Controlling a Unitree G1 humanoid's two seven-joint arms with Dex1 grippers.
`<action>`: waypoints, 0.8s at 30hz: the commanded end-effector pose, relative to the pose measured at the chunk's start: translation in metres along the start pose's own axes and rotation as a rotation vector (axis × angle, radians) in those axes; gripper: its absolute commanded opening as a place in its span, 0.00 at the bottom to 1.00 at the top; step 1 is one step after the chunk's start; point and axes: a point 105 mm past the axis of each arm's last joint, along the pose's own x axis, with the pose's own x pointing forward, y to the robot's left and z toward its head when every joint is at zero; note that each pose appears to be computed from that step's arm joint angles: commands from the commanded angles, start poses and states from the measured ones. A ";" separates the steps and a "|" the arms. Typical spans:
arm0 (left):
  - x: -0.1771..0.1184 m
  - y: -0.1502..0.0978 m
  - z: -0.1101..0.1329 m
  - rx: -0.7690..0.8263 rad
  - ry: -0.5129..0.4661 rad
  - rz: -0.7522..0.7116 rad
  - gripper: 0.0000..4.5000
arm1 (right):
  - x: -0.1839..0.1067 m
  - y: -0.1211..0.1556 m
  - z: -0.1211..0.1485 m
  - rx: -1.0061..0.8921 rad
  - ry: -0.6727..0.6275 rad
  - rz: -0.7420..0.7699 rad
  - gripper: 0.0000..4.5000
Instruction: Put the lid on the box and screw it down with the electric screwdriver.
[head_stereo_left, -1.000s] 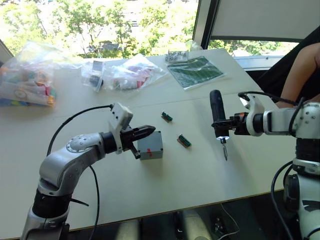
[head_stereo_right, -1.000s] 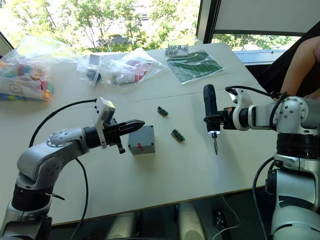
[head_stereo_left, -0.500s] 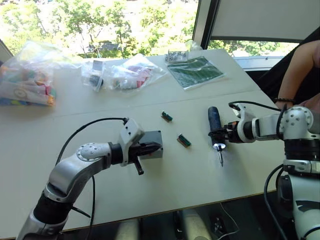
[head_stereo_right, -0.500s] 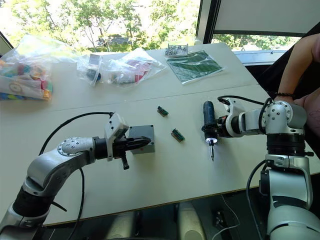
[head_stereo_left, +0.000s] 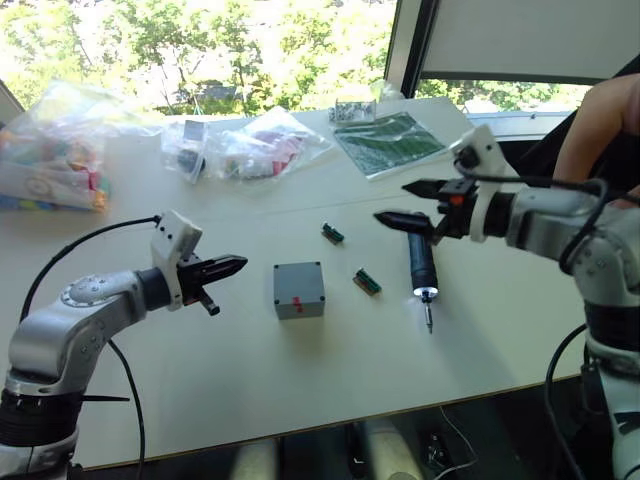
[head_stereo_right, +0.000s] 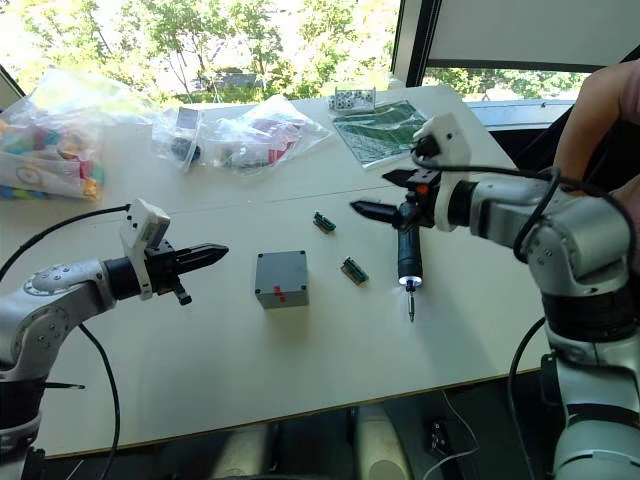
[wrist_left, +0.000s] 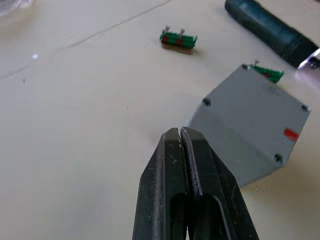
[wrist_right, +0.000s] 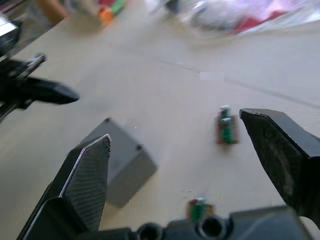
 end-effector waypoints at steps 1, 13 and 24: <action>0.005 -0.006 -0.010 0.053 0.039 -0.019 0.00 | 0.018 0.036 -0.032 -0.148 0.108 0.134 0.99; 0.033 -0.033 -0.026 0.066 0.069 -0.116 0.00 | 0.051 0.059 -0.073 -0.104 0.153 0.232 0.99; 0.056 -0.025 -0.011 0.105 0.031 -0.164 0.00 | 0.051 0.089 -0.070 -0.078 0.146 0.391 0.99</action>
